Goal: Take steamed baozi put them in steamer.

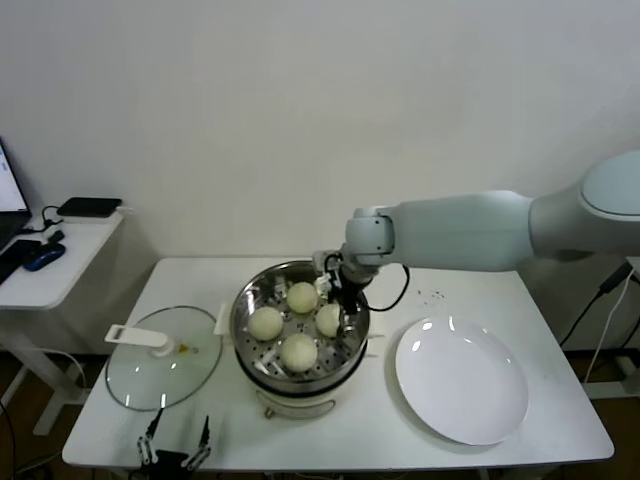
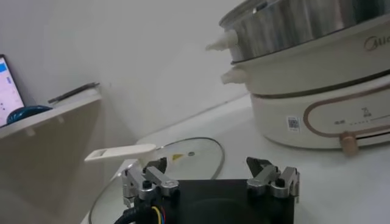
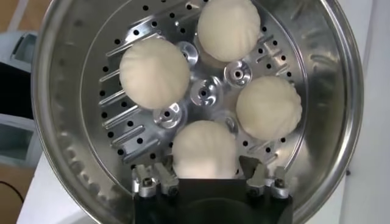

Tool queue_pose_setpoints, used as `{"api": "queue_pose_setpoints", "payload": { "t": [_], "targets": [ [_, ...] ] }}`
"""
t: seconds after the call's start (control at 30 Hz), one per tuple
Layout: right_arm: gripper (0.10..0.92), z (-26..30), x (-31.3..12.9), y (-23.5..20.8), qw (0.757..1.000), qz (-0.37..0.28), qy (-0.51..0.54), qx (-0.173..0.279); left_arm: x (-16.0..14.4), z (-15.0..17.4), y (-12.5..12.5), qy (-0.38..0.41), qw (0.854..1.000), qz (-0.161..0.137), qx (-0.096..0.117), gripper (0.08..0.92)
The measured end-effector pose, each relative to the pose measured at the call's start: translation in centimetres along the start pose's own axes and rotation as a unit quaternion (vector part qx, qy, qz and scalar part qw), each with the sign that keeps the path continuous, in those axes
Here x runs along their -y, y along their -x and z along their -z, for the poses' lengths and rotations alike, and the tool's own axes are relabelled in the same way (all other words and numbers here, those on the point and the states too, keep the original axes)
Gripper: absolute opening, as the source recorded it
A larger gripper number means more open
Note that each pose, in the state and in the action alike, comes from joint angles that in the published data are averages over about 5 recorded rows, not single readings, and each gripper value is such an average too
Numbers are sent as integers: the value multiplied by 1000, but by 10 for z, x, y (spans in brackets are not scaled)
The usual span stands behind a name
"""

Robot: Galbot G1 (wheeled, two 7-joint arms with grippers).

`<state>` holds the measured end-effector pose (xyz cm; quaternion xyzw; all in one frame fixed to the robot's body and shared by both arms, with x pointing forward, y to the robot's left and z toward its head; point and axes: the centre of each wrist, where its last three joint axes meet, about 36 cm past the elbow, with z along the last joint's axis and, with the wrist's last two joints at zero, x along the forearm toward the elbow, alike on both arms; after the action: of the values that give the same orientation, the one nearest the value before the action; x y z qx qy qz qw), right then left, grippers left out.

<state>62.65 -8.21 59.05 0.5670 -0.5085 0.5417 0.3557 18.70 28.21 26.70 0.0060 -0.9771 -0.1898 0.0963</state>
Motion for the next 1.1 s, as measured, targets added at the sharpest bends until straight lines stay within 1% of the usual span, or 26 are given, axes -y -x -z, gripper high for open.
{"api": "queue_pose_setpoints", "payload": {
  "t": [0.07, 0.13, 0.33, 0.47, 0.6, 0.77, 0.93, 1.1],
  "targets": [
    [802, -2, 0, -6, 1000, 2, 0, 1, 0, 1, -1, 0, 1000, 0, 0, 823],
    [817, -5, 1, -14, 1000, 3, 1, 1, -1, 2, -2, 0, 1000, 0, -1, 823],
    [823, -23, 1, -55, 1000, -11, 16, 0, -2, 5, -4, 1, 1000, 0, 0, 823],
    [823, -44, -6, -83, 998, -37, 43, 18, -2, 9, -4, 1, 1000, 0, 2, 823],
    [823, -74, -22, -96, 992, -79, 80, 58, -1, 12, -3, 0, 1000, -1, 6, 823],
    [823, -109, -51, -97, 972, -144, 128, 134, 1, 14, -3, 1, 1000, -4, 9, 823],
    [823, -137, -91, -81, 939, -208, 173, 212, 2, 16, -3, 2, 1000, -4, 10, 823],
    [823, -165, -139, -57, 899, -277, 214, 263, 3, 15, -4, 4, 1000, -6, 9, 823]
  ]
}}
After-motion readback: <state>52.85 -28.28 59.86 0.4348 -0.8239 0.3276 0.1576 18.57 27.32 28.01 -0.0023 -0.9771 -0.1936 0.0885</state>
